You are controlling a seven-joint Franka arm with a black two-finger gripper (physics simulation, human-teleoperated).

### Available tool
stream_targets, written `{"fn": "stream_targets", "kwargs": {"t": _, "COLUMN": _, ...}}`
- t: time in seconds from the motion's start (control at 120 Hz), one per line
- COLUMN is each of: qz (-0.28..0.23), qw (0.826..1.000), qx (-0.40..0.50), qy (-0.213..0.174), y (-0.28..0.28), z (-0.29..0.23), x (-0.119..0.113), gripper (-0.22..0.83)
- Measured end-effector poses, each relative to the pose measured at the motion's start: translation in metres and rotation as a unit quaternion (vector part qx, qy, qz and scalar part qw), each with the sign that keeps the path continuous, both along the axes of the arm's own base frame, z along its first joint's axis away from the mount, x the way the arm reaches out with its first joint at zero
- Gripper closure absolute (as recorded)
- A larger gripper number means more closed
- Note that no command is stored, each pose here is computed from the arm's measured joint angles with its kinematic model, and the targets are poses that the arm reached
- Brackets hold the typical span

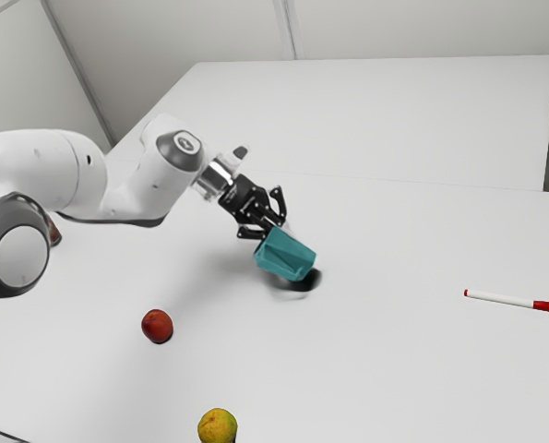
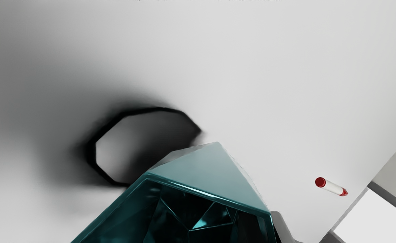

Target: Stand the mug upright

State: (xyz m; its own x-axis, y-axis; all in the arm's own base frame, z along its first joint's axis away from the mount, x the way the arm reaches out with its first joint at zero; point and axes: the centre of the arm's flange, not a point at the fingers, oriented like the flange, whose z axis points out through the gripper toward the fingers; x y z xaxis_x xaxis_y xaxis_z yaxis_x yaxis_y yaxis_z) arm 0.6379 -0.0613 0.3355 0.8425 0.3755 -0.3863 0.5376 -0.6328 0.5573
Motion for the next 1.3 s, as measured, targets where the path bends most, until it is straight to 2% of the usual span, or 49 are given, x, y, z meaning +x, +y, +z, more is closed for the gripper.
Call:
{"fn": "stream_targets", "kwargs": {"t": 0.108, "qz": -0.050, "qw": 0.996, "qx": 0.071, "qy": -0.030, "y": 0.000, "z": 0.030, "x": -0.005, "gripper": 0.76}}
{"fn": "stream_targets", "kwargs": {"t": 0.25, "qz": -0.109, "qw": 0.978, "qx": 0.169, "qy": -0.059, "y": 0.006, "z": 0.056, "x": -0.013, "gripper": 0.77}}
{"fn": "stream_targets", "kwargs": {"t": 0.467, "qz": -0.162, "qw": 0.949, "qx": 0.261, "qy": -0.069, "y": 0.014, "z": 0.066, "x": -0.038, "gripper": 0.78}}
{"fn": "stream_targets", "kwargs": {"t": 0.65, "qz": -0.184, "qw": 0.934, "qx": 0.299, "qy": -0.062, "y": 0.020, "z": 0.060, "x": -0.059, "gripper": 0.78}}
{"fn": "stream_targets", "kwargs": {"t": 0.842, "qz": -0.193, "qw": 0.930, "qx": 0.310, "qy": -0.048, "y": 0.023, "z": 0.048, "x": -0.075, "gripper": 0.78}}
{"fn": "stream_targets", "kwargs": {"t": 1.3, "qz": -0.202, "qw": 0.924, "qx": 0.324, "qy": -0.022, "y": 0.025, "z": 0.015, "x": -0.077, "gripper": 0.78}}
